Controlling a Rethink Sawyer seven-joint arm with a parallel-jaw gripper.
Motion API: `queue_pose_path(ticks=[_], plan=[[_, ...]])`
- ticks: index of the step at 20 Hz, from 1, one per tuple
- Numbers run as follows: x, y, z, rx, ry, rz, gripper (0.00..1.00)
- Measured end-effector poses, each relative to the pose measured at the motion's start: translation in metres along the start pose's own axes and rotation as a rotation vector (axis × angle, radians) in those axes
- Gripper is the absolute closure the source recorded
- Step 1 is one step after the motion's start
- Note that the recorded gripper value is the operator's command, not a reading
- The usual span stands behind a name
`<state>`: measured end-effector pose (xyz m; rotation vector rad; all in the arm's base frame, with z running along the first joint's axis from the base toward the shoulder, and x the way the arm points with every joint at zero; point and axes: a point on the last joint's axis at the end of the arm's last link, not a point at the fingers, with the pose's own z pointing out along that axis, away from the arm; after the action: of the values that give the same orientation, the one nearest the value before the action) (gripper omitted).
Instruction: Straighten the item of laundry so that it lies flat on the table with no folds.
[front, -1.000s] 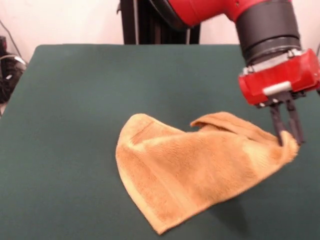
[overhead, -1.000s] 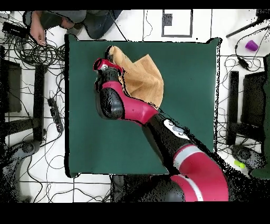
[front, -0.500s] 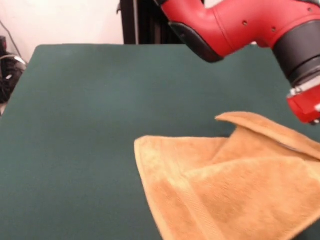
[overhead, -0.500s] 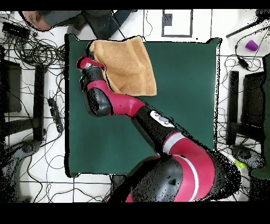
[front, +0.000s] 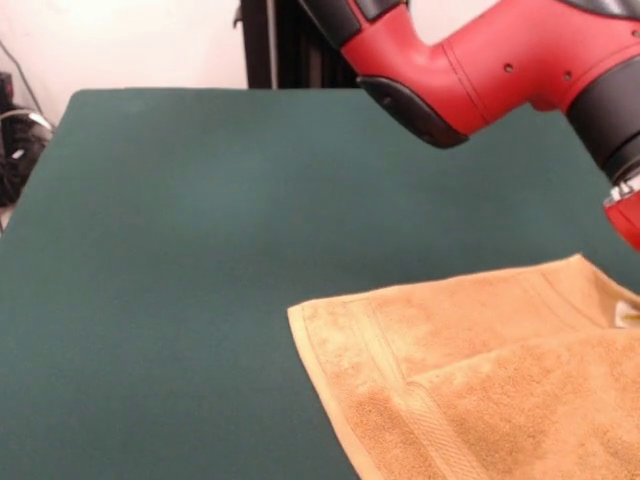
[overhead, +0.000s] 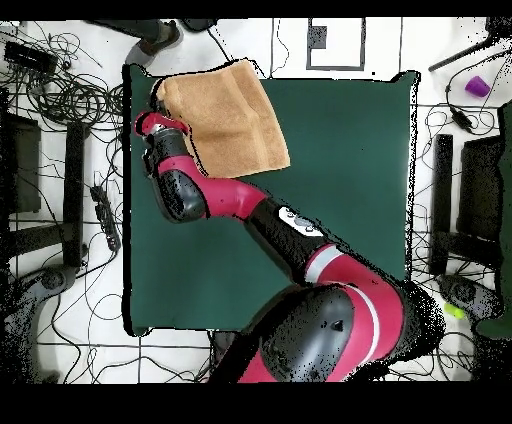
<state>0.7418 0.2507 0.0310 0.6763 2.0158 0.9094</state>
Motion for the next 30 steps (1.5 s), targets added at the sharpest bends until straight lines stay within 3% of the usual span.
queue_pose_path(ticks=[6,18,30], plan=[[0.004,-0.004,0.002,0.022,0.005,0.012,1.00],[0.009,-0.036,0.000,0.142,0.017,-0.001,1.00],[-0.002,-0.039,-0.002,0.154,0.007,-0.020,1.00]])
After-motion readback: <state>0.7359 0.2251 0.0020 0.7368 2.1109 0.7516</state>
